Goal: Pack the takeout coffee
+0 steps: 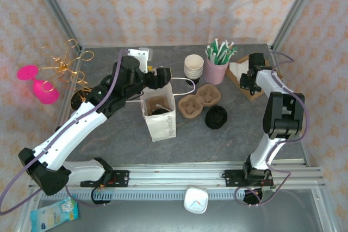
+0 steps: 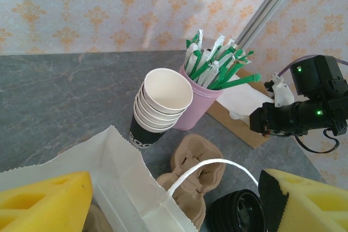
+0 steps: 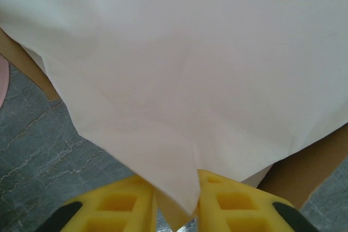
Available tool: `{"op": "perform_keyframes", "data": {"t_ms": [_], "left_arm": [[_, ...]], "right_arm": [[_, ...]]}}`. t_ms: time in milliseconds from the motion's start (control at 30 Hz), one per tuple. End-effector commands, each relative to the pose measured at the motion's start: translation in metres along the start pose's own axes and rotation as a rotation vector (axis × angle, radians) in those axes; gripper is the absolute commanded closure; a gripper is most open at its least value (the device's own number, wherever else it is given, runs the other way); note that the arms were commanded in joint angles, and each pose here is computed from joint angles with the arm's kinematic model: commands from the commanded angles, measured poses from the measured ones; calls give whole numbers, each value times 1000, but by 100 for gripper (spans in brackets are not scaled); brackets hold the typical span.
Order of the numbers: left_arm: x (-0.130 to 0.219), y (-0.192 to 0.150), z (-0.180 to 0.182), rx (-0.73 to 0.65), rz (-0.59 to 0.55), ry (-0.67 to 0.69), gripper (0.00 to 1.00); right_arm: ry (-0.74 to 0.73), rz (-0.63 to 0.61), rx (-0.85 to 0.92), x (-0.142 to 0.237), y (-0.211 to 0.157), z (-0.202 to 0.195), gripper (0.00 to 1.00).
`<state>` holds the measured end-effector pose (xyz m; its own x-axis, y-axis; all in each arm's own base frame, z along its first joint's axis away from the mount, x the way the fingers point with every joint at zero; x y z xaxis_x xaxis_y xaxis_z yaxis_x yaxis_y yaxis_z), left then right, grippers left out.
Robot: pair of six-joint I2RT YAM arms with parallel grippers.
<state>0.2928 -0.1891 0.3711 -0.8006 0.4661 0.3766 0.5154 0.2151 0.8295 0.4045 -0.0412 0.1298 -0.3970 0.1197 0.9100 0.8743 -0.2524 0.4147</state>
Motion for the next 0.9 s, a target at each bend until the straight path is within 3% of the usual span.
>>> {"op": "perform_keyframes", "data": {"t_ms": [0,200,600,867], "left_arm": [[0,7,-3,-6,-23,1,18],[1,10,-4,-5,-26,-3,18],[11,20,-6,-12,-59,10,18],[24,28,-7,-45,-97,9,18]], "right_arm": [[-27,-18,8,9,6,-2,85],[-35,-61,-4,23,13,-4,100],[87,-232,-205,102,38,-18,100],[184,-385,-262,178,47,-19,100]]}}
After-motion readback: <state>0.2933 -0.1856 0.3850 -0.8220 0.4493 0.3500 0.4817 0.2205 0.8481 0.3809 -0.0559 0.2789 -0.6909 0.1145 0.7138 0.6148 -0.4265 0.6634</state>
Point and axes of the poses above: each hand's point on the last joint's axis, 136 mm out from that joint toward the fingers, its own x axis back along the fingers, its own z axis along the line the jaws close on, y = z × x, the point moved 5 cm from there along x, back along the fingers, and after that the axes turned 3 degrees about x, right-handed, at the moved point
